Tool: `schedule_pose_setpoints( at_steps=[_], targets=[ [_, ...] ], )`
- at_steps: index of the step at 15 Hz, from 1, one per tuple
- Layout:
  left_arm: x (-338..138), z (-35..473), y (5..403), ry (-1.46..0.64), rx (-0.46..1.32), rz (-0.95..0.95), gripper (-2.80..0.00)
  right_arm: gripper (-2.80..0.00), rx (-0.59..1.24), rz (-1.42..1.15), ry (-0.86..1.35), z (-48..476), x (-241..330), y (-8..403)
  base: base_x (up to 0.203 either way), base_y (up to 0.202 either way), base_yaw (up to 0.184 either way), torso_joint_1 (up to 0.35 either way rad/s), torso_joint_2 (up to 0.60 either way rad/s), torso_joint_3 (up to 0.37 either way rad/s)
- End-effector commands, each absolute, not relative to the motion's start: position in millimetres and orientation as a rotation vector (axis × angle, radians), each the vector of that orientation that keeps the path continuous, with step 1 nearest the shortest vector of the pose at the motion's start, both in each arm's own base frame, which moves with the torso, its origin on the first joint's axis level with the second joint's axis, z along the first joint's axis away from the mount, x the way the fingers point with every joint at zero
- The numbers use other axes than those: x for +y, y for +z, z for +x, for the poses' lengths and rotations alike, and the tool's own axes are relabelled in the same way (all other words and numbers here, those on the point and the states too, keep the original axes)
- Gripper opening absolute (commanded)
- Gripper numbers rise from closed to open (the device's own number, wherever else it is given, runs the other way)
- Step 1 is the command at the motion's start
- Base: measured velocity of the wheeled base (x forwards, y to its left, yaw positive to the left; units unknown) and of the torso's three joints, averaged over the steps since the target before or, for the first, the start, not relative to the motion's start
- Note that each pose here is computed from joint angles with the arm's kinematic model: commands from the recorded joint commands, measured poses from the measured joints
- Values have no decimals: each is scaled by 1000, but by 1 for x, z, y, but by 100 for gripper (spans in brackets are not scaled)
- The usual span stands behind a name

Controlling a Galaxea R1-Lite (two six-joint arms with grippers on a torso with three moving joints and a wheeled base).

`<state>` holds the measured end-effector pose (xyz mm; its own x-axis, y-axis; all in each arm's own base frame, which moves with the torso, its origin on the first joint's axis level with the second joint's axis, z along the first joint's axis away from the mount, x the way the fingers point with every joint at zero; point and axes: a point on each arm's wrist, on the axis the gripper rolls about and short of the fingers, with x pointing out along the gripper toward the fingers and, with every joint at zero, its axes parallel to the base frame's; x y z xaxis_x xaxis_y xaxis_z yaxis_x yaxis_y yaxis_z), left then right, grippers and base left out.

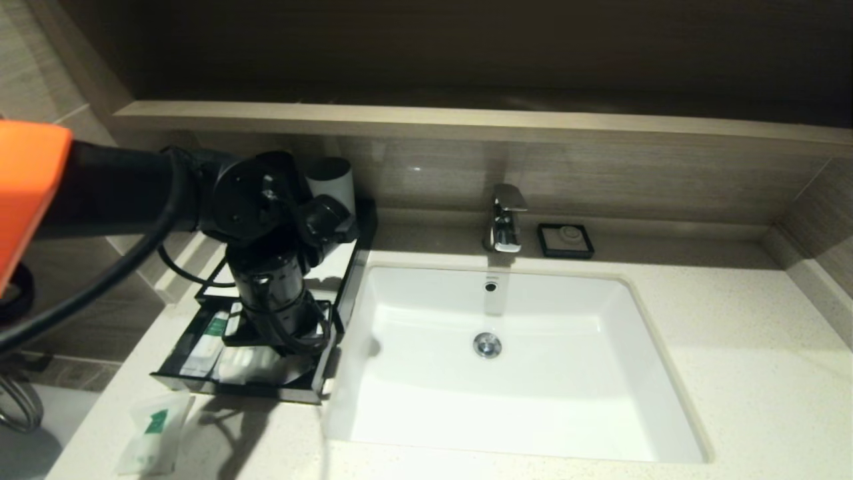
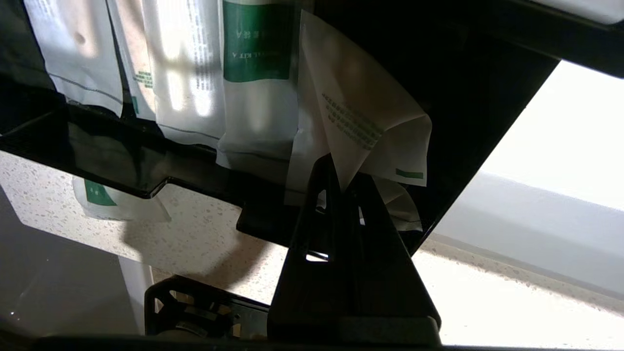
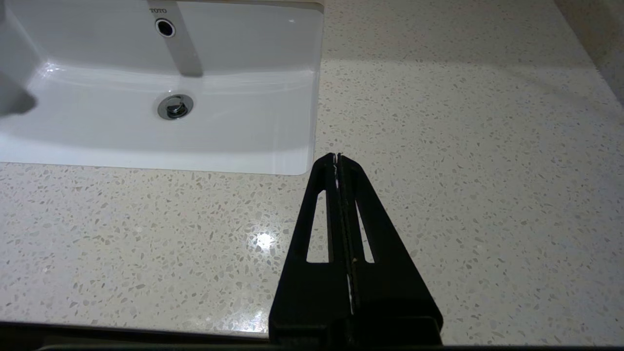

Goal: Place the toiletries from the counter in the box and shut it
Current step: Place the bathroom toiletry into the drawer

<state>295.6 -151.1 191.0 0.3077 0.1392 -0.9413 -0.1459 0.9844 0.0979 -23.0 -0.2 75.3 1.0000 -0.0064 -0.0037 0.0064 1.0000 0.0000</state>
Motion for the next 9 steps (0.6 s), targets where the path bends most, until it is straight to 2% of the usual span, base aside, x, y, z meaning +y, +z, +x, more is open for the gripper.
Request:
schedule_pose_setpoints(
  at_steps=[1, 9],
  targets=[
    [-153, 299, 184, 199, 1260, 5, -280, -280, 5, 0, -6, -23, 0, 75, 0, 0, 0, 0, 0, 0],
    [-153, 307, 177, 200, 1258, 6, -280, -280, 5, 0, -6, -23, 0, 75, 0, 0, 0, 0, 0, 0]
  ],
)
